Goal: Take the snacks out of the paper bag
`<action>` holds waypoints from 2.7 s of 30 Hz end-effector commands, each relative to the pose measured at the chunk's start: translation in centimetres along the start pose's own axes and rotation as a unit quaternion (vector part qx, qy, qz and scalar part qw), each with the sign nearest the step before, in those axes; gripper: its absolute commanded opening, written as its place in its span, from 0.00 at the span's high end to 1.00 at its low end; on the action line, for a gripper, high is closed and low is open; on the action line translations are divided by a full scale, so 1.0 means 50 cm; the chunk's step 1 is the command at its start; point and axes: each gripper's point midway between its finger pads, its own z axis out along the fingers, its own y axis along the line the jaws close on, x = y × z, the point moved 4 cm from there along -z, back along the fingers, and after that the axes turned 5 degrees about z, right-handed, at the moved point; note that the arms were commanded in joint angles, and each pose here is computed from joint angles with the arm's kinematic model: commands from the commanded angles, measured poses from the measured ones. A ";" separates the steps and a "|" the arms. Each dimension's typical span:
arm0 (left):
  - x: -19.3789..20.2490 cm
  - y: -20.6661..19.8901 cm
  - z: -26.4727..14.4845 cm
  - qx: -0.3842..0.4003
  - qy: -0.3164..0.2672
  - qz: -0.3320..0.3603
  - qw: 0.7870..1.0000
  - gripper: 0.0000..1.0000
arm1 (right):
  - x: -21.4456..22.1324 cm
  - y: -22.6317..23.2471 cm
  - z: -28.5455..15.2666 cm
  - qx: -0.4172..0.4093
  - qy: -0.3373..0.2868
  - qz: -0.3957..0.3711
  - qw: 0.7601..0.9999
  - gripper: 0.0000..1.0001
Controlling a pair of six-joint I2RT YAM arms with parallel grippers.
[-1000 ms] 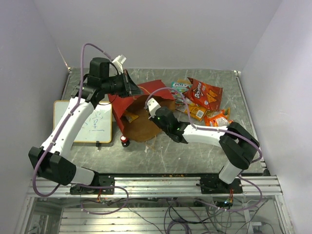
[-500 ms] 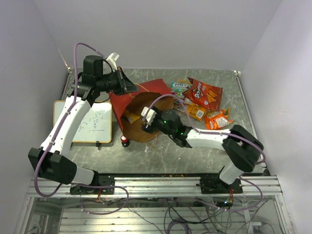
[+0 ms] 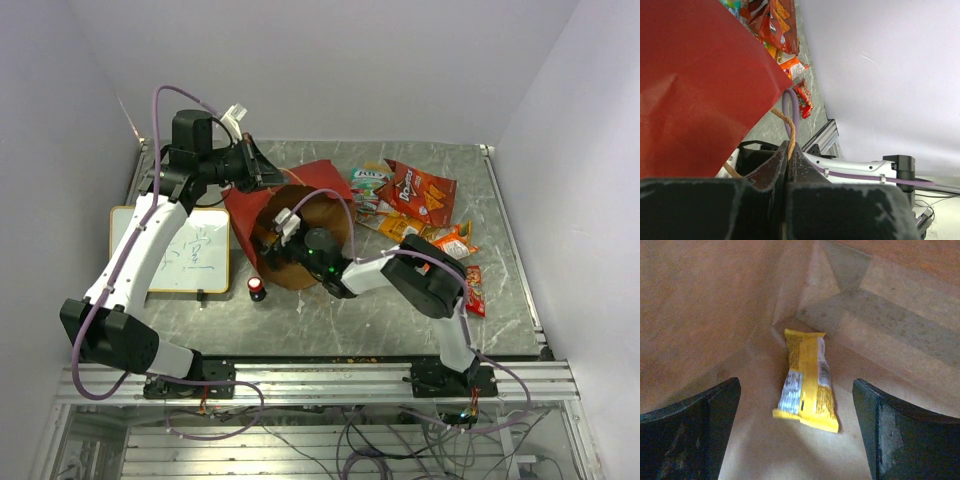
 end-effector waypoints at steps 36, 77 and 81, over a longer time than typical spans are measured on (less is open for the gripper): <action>-0.095 -0.040 -0.009 0.061 -0.043 -0.007 0.997 0.93 | -0.055 -0.065 -0.069 0.071 0.096 -0.054 0.991 1.00; -0.222 0.273 -0.069 -0.064 -0.175 -0.165 0.969 0.93 | -0.596 -0.262 -0.387 0.341 -0.162 -0.098 0.921 1.00; -0.210 0.299 -0.103 -0.108 -0.176 -0.154 0.966 0.93 | -0.582 -0.311 -0.400 0.369 -0.127 -0.051 0.919 1.00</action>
